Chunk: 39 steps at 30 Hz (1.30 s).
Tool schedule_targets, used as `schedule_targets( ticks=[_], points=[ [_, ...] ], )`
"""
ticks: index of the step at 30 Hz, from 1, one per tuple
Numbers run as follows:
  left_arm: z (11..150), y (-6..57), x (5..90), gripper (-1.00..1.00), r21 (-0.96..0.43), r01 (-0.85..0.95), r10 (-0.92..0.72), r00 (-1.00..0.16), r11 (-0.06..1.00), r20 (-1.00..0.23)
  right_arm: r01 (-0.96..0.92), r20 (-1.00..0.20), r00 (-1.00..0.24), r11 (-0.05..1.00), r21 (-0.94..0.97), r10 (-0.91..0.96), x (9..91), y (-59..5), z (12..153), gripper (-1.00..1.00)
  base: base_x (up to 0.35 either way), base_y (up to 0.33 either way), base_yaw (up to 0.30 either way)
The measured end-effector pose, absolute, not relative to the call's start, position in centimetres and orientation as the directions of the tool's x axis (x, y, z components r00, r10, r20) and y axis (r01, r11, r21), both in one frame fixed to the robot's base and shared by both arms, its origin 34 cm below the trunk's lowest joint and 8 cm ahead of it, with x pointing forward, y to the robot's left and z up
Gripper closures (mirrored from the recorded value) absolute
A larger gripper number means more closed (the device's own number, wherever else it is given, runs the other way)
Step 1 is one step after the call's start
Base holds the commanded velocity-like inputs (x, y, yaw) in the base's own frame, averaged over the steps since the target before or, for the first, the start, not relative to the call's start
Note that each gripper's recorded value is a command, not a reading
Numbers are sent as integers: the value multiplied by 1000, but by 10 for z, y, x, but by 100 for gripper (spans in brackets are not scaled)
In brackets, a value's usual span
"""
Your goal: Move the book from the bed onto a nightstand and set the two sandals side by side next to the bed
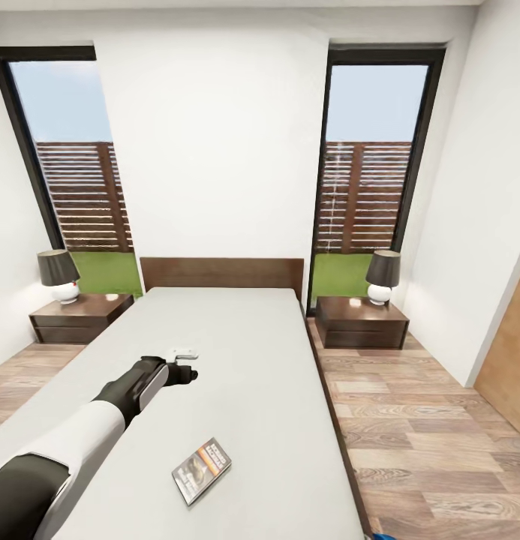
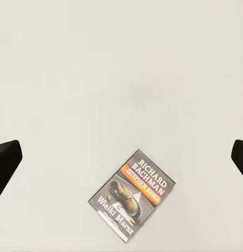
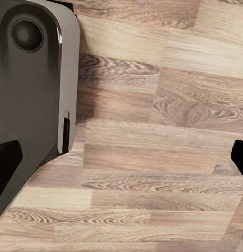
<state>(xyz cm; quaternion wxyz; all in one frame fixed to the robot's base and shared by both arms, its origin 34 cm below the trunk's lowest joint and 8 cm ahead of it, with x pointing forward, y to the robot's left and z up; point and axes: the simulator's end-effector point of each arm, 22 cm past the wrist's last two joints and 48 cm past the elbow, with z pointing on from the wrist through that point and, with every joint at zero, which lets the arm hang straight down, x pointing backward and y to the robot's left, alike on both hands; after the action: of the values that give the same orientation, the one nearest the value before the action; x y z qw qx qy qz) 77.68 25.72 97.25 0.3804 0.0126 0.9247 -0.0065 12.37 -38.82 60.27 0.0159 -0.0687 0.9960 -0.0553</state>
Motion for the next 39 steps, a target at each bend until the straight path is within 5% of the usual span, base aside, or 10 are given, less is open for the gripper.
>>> schedule_targets(
  ticks=[39],
  points=[
    [973,257,777,-100,-2,30,20,-710,1000,-703,-135,-25,-990,985,-104,-139,124,-382,602,-100,47,-1,0]
  ],
)
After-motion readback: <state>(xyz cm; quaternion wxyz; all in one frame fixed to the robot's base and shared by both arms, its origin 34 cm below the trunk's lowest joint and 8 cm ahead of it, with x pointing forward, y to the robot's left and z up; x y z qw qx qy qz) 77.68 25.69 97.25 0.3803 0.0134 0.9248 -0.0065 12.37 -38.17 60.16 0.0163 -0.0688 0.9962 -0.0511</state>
